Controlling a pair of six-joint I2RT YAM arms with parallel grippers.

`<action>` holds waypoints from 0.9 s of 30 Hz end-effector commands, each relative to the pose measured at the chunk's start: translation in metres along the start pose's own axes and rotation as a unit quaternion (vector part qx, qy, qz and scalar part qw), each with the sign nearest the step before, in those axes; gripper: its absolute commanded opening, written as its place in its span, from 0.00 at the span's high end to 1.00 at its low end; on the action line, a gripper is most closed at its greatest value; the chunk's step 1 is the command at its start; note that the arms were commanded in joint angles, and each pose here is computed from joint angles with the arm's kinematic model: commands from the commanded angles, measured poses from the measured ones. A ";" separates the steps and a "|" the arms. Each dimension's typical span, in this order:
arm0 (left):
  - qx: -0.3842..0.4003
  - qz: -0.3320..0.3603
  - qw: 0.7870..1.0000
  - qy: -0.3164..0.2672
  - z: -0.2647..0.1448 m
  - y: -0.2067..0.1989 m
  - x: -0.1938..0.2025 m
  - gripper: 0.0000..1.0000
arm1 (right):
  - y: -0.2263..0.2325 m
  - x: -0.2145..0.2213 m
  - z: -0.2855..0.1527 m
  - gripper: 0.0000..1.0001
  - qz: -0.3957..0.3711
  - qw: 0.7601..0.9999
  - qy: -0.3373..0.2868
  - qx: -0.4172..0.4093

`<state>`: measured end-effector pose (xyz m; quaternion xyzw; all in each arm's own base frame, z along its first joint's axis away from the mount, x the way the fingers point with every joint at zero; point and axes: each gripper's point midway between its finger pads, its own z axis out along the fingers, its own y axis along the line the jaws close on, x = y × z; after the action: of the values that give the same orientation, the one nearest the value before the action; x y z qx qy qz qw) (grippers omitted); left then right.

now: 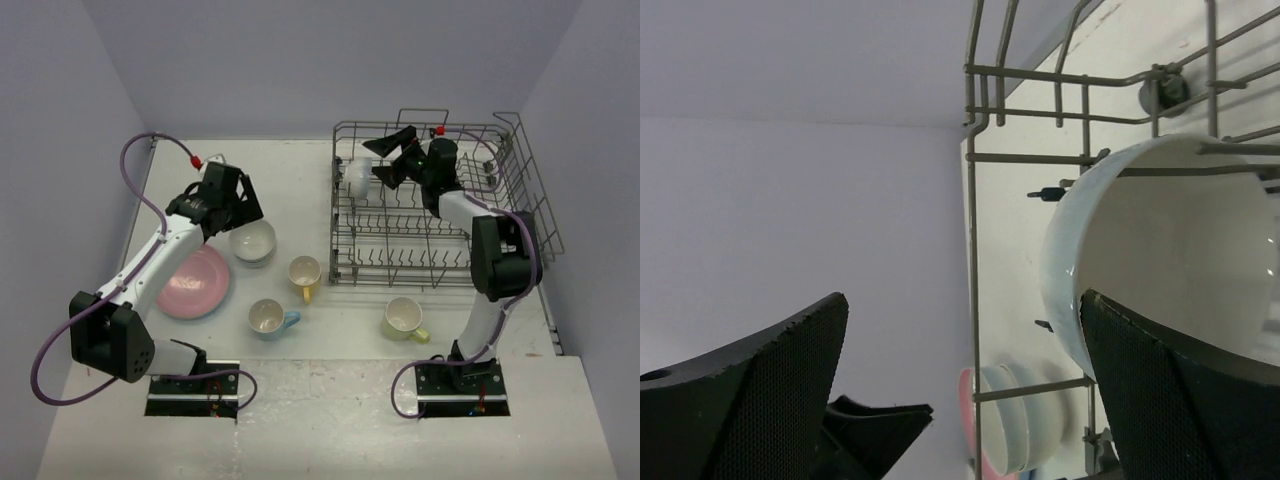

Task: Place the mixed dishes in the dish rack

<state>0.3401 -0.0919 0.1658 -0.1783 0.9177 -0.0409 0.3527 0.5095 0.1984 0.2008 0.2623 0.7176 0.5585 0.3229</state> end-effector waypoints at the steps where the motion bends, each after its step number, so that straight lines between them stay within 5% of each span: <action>1: -0.043 -0.019 0.999 -0.011 -0.004 0.019 -0.001 0.00 | 0.007 -0.010 -0.017 0.01 -0.053 0.996 -0.043 0.053; 10: -0.098 -0.029 0.994 0.027 0.028 0.048 0.024 0.00 | 0.039 -0.028 -0.071 0.01 -0.149 0.975 -0.127 0.104; 18: -0.112 -0.022 0.992 0.045 0.049 0.054 0.041 0.21 | 0.056 -0.029 -0.126 0.01 -0.199 0.953 -0.188 0.131; 22: -0.116 -0.029 0.992 0.050 0.052 0.055 0.044 0.44 | 0.062 -0.030 -0.149 0.01 -0.216 0.942 -0.214 0.141; 27: -0.113 -0.032 0.992 0.044 0.051 0.054 0.043 0.54 | 0.061 -0.029 -0.172 0.01 -0.223 0.931 -0.241 0.157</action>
<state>0.3190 -0.0582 0.0849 -0.2257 0.9373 0.0444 0.2619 0.4087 0.1001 0.3006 0.2544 0.7344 0.3183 0.5429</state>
